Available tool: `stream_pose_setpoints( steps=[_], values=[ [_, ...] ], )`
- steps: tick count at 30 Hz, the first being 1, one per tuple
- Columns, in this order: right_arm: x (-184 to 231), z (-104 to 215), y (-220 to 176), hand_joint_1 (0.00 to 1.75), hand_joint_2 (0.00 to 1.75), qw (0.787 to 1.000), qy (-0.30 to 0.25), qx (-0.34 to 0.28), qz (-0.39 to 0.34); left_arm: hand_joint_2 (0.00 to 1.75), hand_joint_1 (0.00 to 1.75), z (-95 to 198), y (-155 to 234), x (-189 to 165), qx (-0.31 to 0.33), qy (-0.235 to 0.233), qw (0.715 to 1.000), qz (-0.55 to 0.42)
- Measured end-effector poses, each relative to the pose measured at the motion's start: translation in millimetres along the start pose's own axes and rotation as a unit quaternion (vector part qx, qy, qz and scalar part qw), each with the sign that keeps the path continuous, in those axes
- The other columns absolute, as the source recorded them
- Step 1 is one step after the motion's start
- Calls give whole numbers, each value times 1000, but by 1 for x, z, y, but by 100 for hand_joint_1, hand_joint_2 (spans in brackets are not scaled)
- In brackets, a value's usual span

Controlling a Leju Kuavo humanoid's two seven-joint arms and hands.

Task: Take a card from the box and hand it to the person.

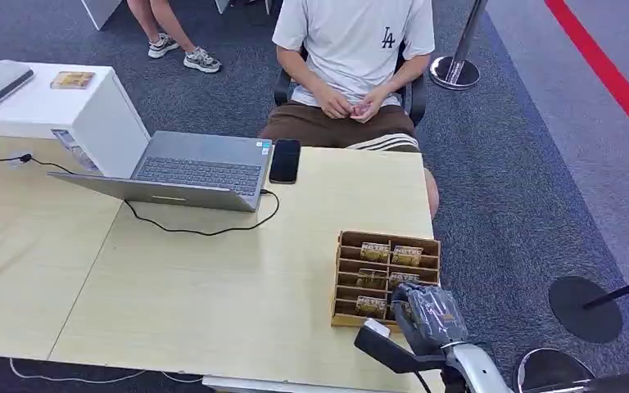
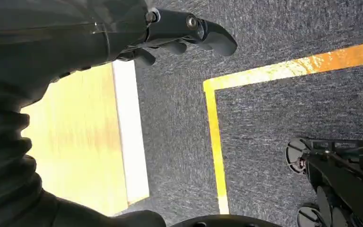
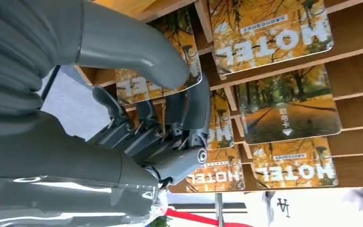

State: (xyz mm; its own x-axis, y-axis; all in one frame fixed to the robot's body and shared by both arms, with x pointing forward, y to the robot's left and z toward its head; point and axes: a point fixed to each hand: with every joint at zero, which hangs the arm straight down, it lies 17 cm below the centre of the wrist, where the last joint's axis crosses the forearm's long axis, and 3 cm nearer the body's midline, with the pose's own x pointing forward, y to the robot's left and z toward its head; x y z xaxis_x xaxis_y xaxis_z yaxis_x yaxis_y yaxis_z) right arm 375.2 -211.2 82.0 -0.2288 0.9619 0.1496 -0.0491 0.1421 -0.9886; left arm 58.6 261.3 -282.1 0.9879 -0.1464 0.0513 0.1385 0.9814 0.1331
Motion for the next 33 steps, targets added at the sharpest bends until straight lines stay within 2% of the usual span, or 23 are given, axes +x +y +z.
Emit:
stream_pose_setpoints(
  steps=[12,13,17,20,25,26,30,33],
  values=[
    [1,0,-2,155,175,1000,-2,-5,0,0,0,0,-2,1,-4,-2,1000,0],
    [1,-1,-2,155,175,1000,-2,-6,0,175,0,0,-2,1,-6,-3,1000,0],
    [11,-5,-26,159,175,998,-24,-55,-1,175,0,2,-8,10,-21,-29,999,0],
    [24,-5,-52,164,175,993,-48,-105,-16,175,0,2,-9,11,-24,-32,999,-1],
    [45,0,-103,164,175,974,-91,-202,-51,175,0,1,-6,10,-23,-31,999,1],
    [48,3,-113,164,175,968,-99,-222,-61,0,0,1,-6,10,-22,-31,999,1],
    [58,14,-150,164,175,943,-125,-291,-100,0,0,1,-5,10,-21,-30,999,2],
    [62,18,-162,164,175,935,-134,-307,-117,0,0,1,-4,10,-20,-30,999,2]
  ],
)
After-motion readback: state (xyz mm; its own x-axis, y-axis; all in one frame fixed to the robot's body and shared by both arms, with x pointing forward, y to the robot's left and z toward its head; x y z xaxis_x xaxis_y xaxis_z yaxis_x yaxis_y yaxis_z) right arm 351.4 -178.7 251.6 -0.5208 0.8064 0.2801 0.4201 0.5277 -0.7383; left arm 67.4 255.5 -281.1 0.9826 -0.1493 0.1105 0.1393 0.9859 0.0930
